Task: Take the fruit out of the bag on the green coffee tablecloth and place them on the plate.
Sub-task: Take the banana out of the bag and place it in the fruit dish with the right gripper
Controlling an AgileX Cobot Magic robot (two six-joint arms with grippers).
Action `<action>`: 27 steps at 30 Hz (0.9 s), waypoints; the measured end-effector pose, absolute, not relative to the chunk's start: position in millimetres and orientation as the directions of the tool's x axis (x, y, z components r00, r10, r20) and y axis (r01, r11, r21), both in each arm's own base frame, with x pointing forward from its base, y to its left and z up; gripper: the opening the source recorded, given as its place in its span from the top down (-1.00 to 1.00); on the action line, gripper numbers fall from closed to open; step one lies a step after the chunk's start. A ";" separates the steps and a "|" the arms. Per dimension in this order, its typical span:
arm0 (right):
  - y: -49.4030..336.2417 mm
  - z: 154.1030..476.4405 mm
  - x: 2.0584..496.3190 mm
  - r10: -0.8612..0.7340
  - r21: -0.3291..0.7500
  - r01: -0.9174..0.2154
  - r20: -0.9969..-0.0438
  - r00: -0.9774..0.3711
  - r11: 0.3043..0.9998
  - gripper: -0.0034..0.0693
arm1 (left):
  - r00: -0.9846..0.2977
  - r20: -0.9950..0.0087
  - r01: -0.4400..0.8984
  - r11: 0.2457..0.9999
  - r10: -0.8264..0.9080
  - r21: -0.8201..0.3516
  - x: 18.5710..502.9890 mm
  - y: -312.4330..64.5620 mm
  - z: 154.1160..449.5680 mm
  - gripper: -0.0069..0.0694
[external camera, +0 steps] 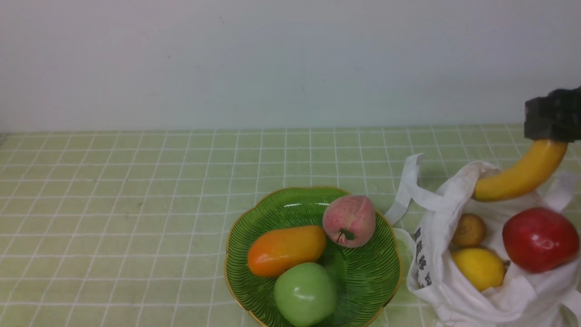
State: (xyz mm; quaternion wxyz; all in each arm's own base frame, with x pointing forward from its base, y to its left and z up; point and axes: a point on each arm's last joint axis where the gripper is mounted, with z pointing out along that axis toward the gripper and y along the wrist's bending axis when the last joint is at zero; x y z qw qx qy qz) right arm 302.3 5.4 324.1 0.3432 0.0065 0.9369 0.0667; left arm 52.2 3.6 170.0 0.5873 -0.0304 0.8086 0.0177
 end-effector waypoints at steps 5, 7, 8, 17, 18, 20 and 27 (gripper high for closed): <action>7.9 358.5 280.3 0.031 0.131 -0.066 -0.626 -0.780 0.989 0.17 | -0.308 -0.951 -0.070 0.998 -0.028 -0.007 52.2 3.6 170.0 0.84; 9.6 367.2 269.7 0.035 0.145 -0.074 -0.630 -0.776 0.987 0.17 | -0.308 -0.951 -0.070 0.998 -0.028 -0.007 52.2 3.6 170.0 0.84; 10.8 372.1 263.2 0.041 0.157 -0.078 -0.639 -0.768 0.985 0.17 | -0.308 -0.951 -0.070 0.998 -0.028 -0.007 52.2 3.6 170.0 0.84; 40.4 363.2 215.4 0.040 0.364 -0.320 -0.712 -0.701 0.874 0.17 | -0.308 -0.951 -0.070 0.998 -0.028 -0.007 52.2 3.6 170.0 0.84; 43.4 358.8 215.6 0.032 0.381 -0.351 -0.715 -0.698 0.856 0.17 | -0.308 -0.951 -0.070 0.998 -0.028 -0.007 52.2 3.6 170.0 0.84; 50.5 350.0 217.6 0.007 0.406 -0.436 -0.739 -0.674 0.803 0.17 | -0.308 -0.951 -0.070 0.998 -0.028 -0.007 52.2 3.6 170.0 0.84; 76.4 334.7 235.0 -0.079 0.385 -0.592 -0.789 -0.609 0.708 0.17 | -0.308 -0.951 -0.070 0.998 -0.028 -0.007 52.2 3.6 170.0 0.84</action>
